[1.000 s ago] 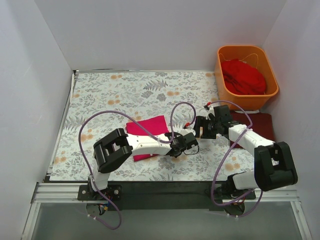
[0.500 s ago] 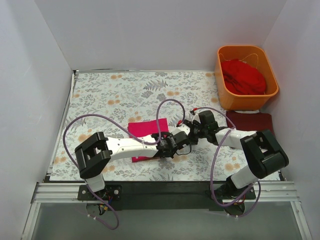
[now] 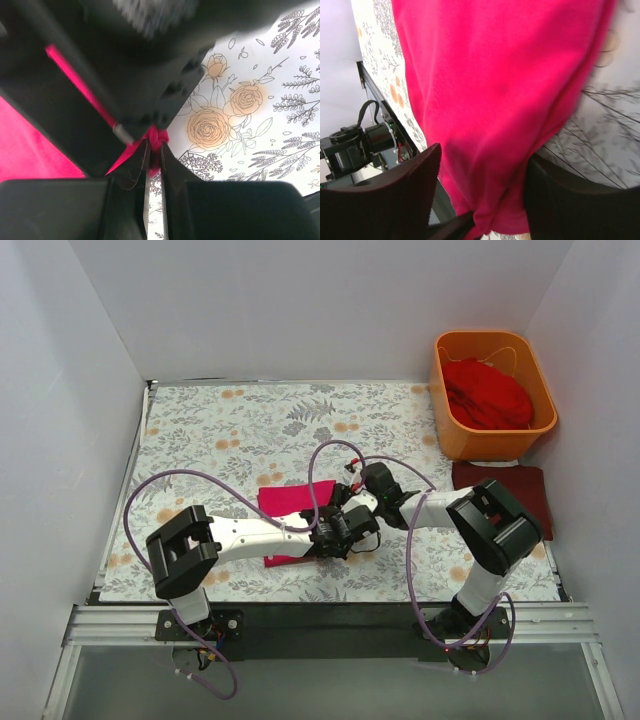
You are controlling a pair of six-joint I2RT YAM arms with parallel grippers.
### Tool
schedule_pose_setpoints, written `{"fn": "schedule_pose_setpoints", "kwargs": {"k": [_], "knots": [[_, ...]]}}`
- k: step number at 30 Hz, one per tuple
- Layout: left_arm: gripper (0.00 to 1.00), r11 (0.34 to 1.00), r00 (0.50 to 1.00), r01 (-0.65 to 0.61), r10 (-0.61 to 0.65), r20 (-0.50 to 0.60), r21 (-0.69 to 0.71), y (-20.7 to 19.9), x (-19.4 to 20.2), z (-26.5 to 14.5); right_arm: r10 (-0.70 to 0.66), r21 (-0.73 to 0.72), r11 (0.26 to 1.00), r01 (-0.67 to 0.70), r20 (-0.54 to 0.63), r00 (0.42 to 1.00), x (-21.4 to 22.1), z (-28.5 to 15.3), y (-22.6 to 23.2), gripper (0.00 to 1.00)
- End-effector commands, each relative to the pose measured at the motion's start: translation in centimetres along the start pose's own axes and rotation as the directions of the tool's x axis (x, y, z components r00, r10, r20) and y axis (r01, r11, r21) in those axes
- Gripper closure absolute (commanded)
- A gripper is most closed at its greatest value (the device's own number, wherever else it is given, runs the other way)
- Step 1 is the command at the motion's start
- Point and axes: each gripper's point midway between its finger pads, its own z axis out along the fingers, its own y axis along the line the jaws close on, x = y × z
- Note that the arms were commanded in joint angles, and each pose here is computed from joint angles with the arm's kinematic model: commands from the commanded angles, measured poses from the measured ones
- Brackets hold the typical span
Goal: Fold and stack the t-shirts
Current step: Neatly place the folded tshirt to the corner
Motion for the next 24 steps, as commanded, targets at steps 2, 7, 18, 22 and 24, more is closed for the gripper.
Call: {"fn": "schedule_pose_setpoints", "kwargs": {"k": [2,7,18,22,24], "knots": [[1.0,0.997,0.993,0.065,-0.069,0.094,0.049,-0.5,-2.5,-1.5,-0.025,-0.001,1.0,0.025,-0.05,0.998,1.5,1.6,0.6,0.38],[0.94,0.994,0.991,0.085,-0.092,0.096,0.072,-0.8,-2.6,-1.9,-0.053,-0.014,0.999,0.052,-0.067,0.996,1.7,1.8,0.9,0.59],[0.52,0.97,0.949,0.195,-0.224,0.222,0.148,0.2,-7.9,-8.0,-0.249,0.219,0.937,0.272,-0.123,0.961,0.9,-2.0,-1.7,0.99],[0.31,0.961,0.922,0.238,-0.268,0.278,0.137,2.9,-10.2,-10.2,-0.315,0.297,0.881,0.368,-0.213,0.925,0.9,-4.9,-3.8,0.99],[0.27,0.954,0.907,0.28,-0.299,0.297,0.104,5.7,-10.9,-10.1,-0.336,0.387,0.82,0.421,-0.268,0.903,0.8,-7.0,-5.7,0.99]]}}
